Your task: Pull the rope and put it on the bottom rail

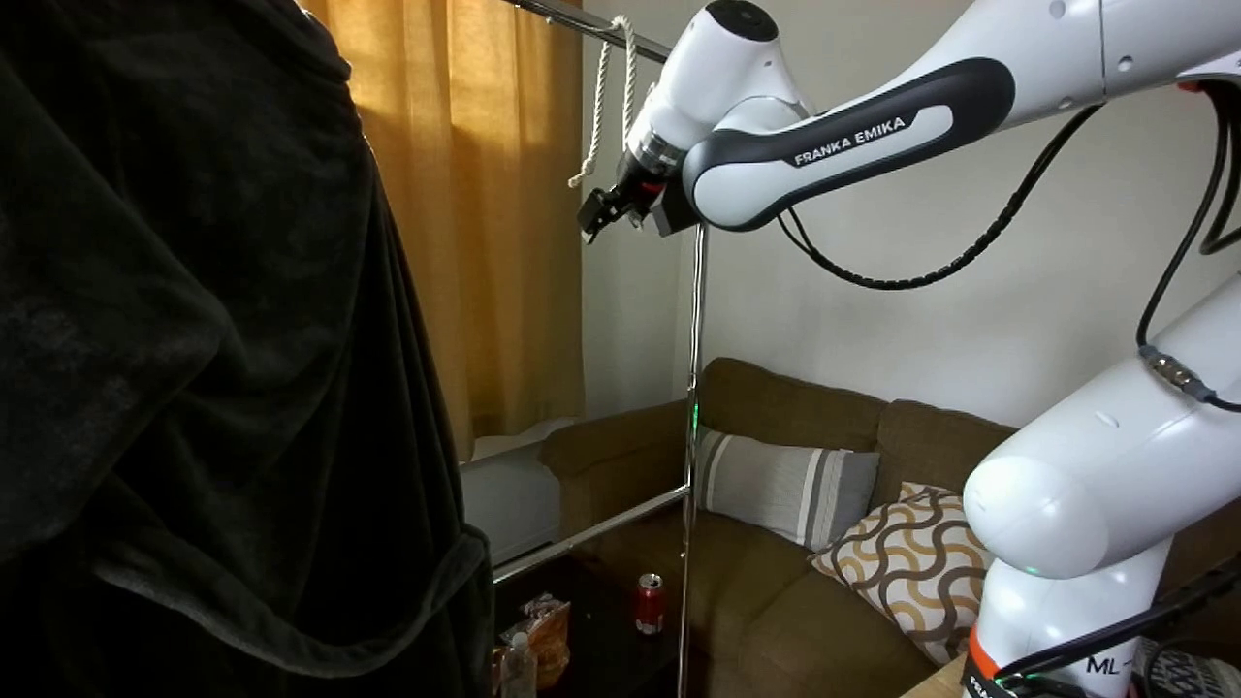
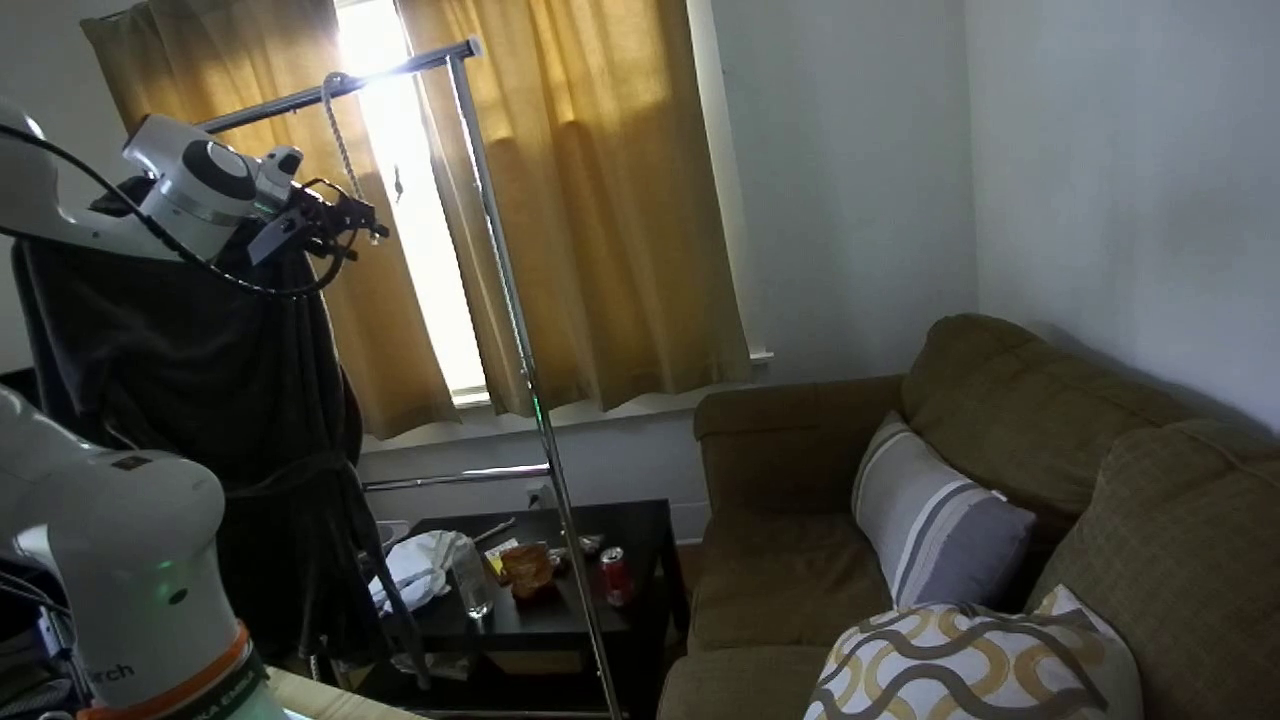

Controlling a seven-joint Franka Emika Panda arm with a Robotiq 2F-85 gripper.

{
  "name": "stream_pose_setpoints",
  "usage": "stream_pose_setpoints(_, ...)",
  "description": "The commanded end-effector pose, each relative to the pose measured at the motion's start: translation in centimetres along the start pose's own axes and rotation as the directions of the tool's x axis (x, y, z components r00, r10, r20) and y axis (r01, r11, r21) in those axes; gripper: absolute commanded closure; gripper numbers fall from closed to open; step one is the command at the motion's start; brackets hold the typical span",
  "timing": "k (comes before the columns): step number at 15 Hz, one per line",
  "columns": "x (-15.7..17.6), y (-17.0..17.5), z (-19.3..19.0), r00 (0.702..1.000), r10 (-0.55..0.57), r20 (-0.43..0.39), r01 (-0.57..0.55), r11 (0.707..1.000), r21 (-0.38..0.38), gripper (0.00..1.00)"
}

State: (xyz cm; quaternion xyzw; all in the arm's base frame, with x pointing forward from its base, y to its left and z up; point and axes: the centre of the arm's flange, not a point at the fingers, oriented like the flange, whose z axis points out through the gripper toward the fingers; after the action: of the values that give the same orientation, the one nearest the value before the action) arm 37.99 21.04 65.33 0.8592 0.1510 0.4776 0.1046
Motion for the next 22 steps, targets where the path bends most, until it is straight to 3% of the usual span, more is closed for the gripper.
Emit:
stream_pose_setpoints(1, 0.0, 0.9, -0.9, 0.998, 0.014, -0.059, -0.013, 0.999, 0.030, 0.00)
stream_pose_setpoints(3, 0.5, 1.3, -1.3, 0.995, 0.025, -0.100, -0.021, 0.999, 0.044, 0.10)
stream_pose_setpoints(4, 0.7, 1.5, -1.4, 0.993, 0.034, -0.115, -0.029, 0.998, 0.048, 0.29)
stream_pose_setpoints(5, 0.7, 1.7, -1.5, 0.991, 0.037, -0.127, -0.030, 0.998, 0.054, 0.30)
stream_pose_setpoints(10, 0.9, 2.6, -2.1, 0.985, 0.050, -0.163, -0.041, 0.997, 0.058, 0.69)
stream_pose_setpoints(14, 0.7, 2.2, -2.5, 0.992, 0.068, -0.102, -0.057, 0.992, 0.110, 1.00)
stream_pose_setpoints(22, -0.8, 2.1, -1.6, 0.997, 0.074, -0.021, -0.072, 0.993, 0.097, 0.98)
